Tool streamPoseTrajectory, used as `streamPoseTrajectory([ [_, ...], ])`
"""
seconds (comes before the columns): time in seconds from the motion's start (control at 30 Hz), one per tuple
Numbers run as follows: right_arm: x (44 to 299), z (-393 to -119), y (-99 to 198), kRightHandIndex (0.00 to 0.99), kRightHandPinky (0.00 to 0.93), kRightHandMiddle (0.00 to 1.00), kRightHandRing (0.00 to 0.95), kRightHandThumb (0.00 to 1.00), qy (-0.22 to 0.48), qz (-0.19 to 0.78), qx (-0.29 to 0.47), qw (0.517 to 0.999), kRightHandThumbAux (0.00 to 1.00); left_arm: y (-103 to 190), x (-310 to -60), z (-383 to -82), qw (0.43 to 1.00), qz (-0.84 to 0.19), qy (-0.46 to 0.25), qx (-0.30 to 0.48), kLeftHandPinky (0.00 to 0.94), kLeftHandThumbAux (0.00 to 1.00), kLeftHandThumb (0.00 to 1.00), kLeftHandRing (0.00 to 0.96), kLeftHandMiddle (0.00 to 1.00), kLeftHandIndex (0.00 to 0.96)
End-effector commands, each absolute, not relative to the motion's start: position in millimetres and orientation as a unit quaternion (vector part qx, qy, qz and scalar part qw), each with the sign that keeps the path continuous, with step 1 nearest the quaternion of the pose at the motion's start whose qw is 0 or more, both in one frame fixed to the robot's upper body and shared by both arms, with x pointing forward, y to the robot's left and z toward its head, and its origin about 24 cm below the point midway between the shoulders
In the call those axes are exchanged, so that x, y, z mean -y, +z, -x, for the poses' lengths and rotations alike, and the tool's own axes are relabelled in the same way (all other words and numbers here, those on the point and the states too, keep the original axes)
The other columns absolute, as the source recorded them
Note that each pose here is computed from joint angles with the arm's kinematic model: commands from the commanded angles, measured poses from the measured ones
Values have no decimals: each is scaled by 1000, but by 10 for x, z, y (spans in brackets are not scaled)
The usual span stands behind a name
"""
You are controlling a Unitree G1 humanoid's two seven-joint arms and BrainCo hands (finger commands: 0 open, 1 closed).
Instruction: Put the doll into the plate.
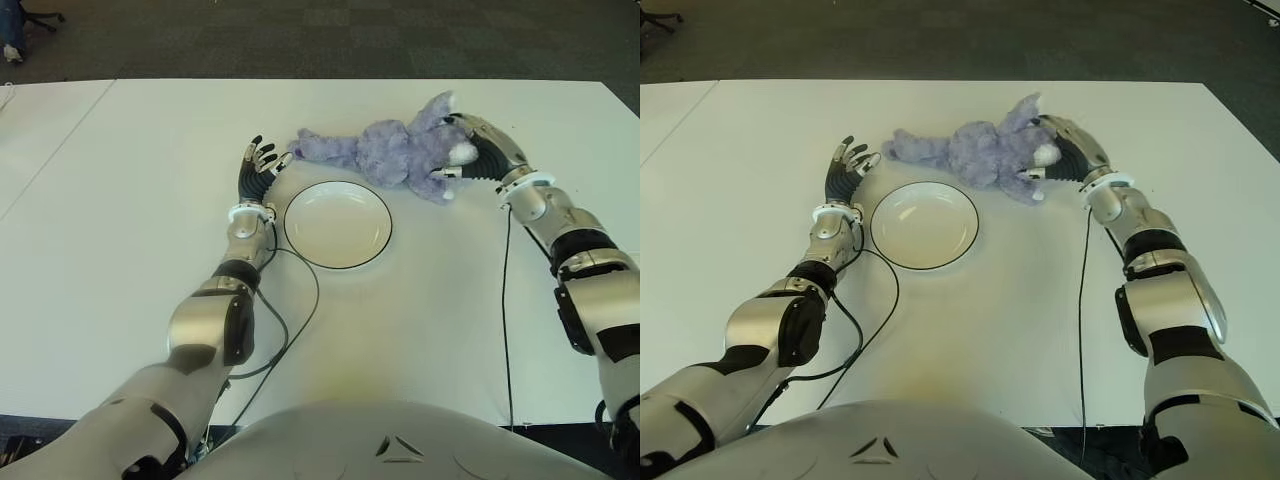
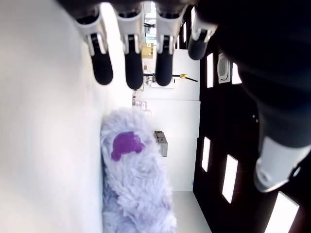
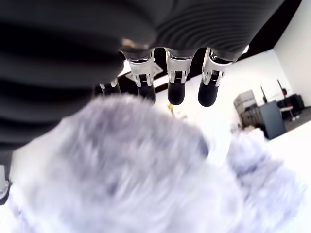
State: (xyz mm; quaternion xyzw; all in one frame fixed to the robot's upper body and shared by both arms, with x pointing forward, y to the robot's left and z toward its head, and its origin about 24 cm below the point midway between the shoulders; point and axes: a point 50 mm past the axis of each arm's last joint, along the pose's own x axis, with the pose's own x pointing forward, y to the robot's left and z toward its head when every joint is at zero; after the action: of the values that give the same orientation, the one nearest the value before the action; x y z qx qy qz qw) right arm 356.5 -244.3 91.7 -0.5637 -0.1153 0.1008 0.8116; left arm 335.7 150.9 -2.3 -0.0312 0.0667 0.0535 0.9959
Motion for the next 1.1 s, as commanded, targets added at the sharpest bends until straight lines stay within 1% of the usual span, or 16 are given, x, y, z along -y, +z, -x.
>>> streamPoseTrajectory([
  [0.03, 2190, -3436, 520, 52, 24, 0, 0, 102, 147, 534, 90, 828, 510, -678, -1472, -2853, 972, 44, 56, -226, 210, 632, 0, 203, 192, 94],
  [0.2, 1954, -3388, 346, 48, 59, 0, 0, 116, 172, 514, 86, 836, 522, -686, -1476, -2850, 970, 42, 57, -231, 212, 622, 0, 209, 201, 93],
  [0.23, 1912, -3386, 329, 48, 96, 0, 0, 130, 176, 511, 86, 837, 530, -686, -1477, -2850, 970, 42, 57, -231, 215, 618, 0, 214, 206, 93],
  [0.3, 1805, -3386, 300, 51, 137, 0, 0, 156, 185, 502, 90, 840, 551, -687, -1477, -2848, 970, 43, 58, -231, 218, 618, 0, 219, 214, 98],
  [0.4, 1649, -3384, 264, 59, 165, 0, 0, 193, 196, 489, 96, 844, 582, -686, -1475, -2846, 971, 46, 58, -228, 244, 622, 0, 233, 228, 107],
  [0.43, 1611, -3381, 254, 66, 219, 0, 26, 213, 199, 486, 97, 846, 597, -685, -1476, -2846, 971, 46, 58, -228, 241, 620, 0, 236, 232, 111],
  [0.47, 1574, -3370, 243, 68, 233, 0, 32, 219, 203, 481, 100, 847, 601, -685, -1475, -2846, 971, 47, 58, -227, 240, 620, 0, 237, 233, 113],
  [0.57, 1492, -3337, 213, 72, 245, 0, 62, 261, 213, 470, 108, 850, 615, -681, -1464, -2848, 971, 48, 56, -225, 227, 615, 0, 235, 231, 113],
  [0.63, 1448, -3317, 193, 73, 248, 0, 68, 269, 219, 465, 111, 850, 618, -677, -1456, -2851, 972, 47, 55, -224, 225, 614, 0, 234, 231, 113],
  [0.7, 1402, -3280, 155, 75, 288, 0, 92, 325, 228, 462, 114, 850, 633, -672, -1441, -2858, 972, 44, 52, -224, 222, 601, 0, 233, 229, 110],
  [0.87, 1353, -3186, 38, 78, 258, 0, 96, 360, 243, 460, 107, 847, 656, -678, -1418, -2859, 971, 44, 53, -230, 225, 594, 0, 232, 225, 108],
  [0.9, 1356, -3163, 5, 82, 182, 0, 75, 387, 245, 460, 102, 847, 671, -681, -1419, -2858, 970, 46, 55, -232, 237, 594, 0, 237, 230, 109],
  [0.97, 1369, -3133, -36, 82, 157, 0, 65, 400, 247, 459, 95, 848, 680, -684, -1421, -2857, 969, 48, 57, -234, 236, 594, 0, 239, 232, 110],
  [1.03, 1391, -3123, -53, 82, 155, 0, 62, 405, 245, 456, 89, 851, 688, -682, -1422, -2855, 970, 51, 59, -231, 232, 595, 0, 240, 234, 113],
  [1.07, 1401, -3122, -57, 87, 196, 8, 80, 396, 244, 455, 86, 852, 698, -681, -1424, -2854, 970, 52, 59, -229, 226, 599, 0, 239, 235, 116],
  [1.1, 1412, -3124, -58, 88, 207, 11, 84, 394, 243, 453, 83, 854, 701, -680, -1423, -2854, 970, 53, 60, -228, 225, 600, 0, 239, 235, 117],
])
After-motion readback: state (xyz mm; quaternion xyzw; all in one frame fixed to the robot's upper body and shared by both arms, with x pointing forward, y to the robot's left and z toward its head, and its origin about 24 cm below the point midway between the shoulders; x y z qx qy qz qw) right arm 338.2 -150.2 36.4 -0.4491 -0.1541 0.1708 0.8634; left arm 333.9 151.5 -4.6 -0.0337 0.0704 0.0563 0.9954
